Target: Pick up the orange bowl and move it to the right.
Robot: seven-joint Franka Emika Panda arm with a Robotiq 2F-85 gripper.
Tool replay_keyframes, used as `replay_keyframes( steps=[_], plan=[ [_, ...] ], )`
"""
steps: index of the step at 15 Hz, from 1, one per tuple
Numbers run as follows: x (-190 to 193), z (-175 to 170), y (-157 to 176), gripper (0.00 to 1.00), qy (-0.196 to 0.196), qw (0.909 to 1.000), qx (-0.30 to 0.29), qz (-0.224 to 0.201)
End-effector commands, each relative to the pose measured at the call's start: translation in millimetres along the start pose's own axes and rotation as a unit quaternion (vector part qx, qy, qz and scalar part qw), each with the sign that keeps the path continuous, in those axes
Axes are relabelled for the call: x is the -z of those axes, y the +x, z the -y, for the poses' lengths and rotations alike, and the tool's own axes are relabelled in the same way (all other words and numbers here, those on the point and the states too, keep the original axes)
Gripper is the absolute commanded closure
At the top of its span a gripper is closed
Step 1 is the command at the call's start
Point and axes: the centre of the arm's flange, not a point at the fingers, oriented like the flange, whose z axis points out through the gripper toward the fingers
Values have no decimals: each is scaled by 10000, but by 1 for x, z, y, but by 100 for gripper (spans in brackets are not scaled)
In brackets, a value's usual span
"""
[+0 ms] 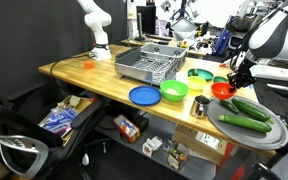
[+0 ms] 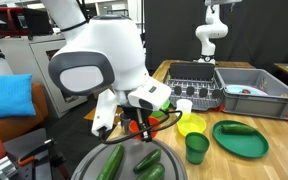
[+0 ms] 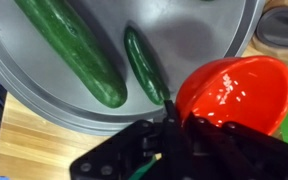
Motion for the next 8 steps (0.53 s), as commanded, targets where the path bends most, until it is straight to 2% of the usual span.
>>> replay_keyframes(
  steps=[1, 5, 8],
  plan=[
    [18, -28, -23, 98, 55, 9974, -715, -50],
    [23, -66, -37, 98, -152, 9853, -1701, -28],
    [25, -101, -46, 98, -405, 9676, -2488, -141]
  ],
)
